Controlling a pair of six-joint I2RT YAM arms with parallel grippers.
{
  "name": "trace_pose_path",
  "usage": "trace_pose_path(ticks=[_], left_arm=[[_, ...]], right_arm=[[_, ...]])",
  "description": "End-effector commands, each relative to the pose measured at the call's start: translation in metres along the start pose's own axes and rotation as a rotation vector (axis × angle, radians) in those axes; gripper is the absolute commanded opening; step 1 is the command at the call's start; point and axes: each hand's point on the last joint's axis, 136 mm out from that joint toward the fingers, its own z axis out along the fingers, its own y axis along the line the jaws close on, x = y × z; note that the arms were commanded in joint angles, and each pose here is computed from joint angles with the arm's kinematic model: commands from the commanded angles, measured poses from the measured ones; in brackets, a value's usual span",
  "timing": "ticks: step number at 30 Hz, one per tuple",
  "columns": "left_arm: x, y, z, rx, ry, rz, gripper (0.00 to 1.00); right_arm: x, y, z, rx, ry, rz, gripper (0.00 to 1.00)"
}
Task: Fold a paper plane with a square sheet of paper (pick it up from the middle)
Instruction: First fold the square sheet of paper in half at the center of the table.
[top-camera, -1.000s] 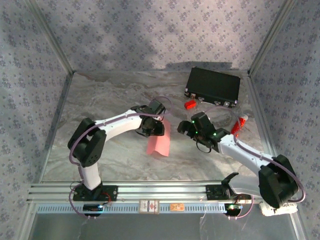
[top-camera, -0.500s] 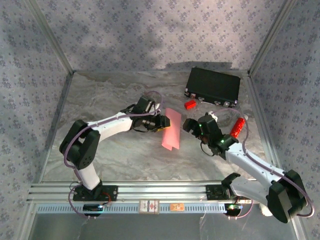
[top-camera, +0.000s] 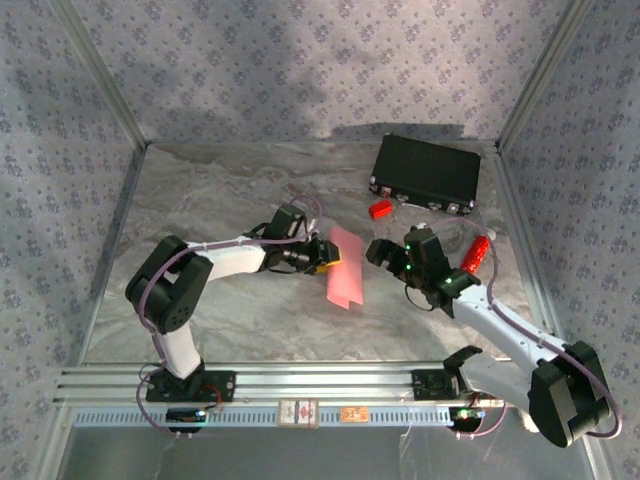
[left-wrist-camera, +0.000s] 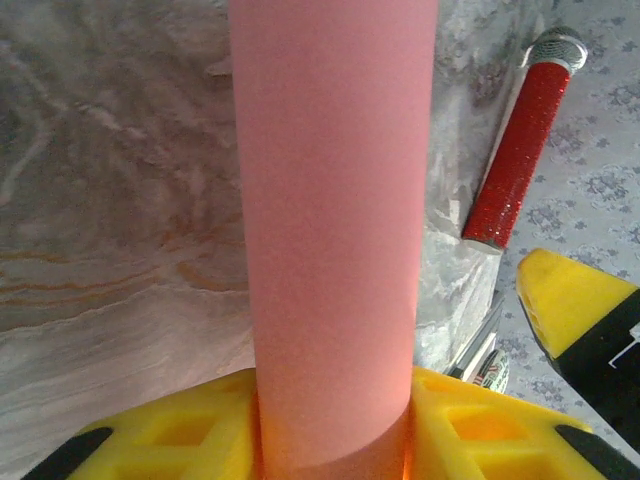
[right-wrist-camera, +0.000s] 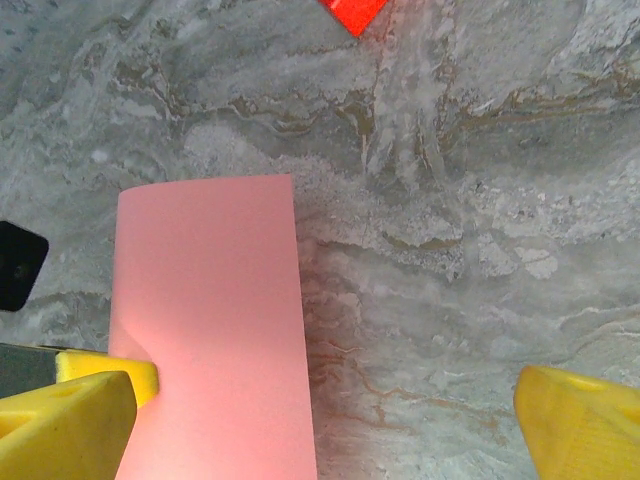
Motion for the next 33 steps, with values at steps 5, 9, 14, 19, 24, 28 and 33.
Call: trace_pose_path(ticks=[5, 9, 14, 19, 24, 28, 33], left_arm=[[-0.001, 0.014, 0.002, -0.027, 0.000, 0.004, 0.37], [-0.001, 0.021, 0.003, -0.054, -0.002, 0.005, 0.37], [0.000, 0.031, 0.001, -0.098, 0.005, 0.008, 0.37], [0.004, 0.043, -0.001, -0.154, 0.011, 0.013, 0.37], [0.005, 0.050, -0.001, -0.180, 0.013, 0.010, 0.37], [0.005, 0.057, -0.003, -0.222, 0.011, 0.011, 0.40], [0.004, 0.062, -0.008, -0.278, 0.004, 0.033, 0.45]], right_arm=[[0.008, 0.002, 0.008, -0.020, 0.064, -0.011, 0.99], [0.011, 0.002, 0.010, -0.018, 0.089, -0.010, 0.99], [0.015, 0.001, 0.013, -0.013, 0.105, 0.005, 0.99], [0.018, -0.002, 0.015, -0.003, 0.118, 0.014, 0.99], [0.022, -0.004, 0.017, 0.003, 0.133, 0.020, 0.99], [0.022, -0.003, 0.018, 0.004, 0.139, 0.024, 0.99], [0.022, -0.004, 0.018, 0.005, 0.139, 0.027, 0.99]])
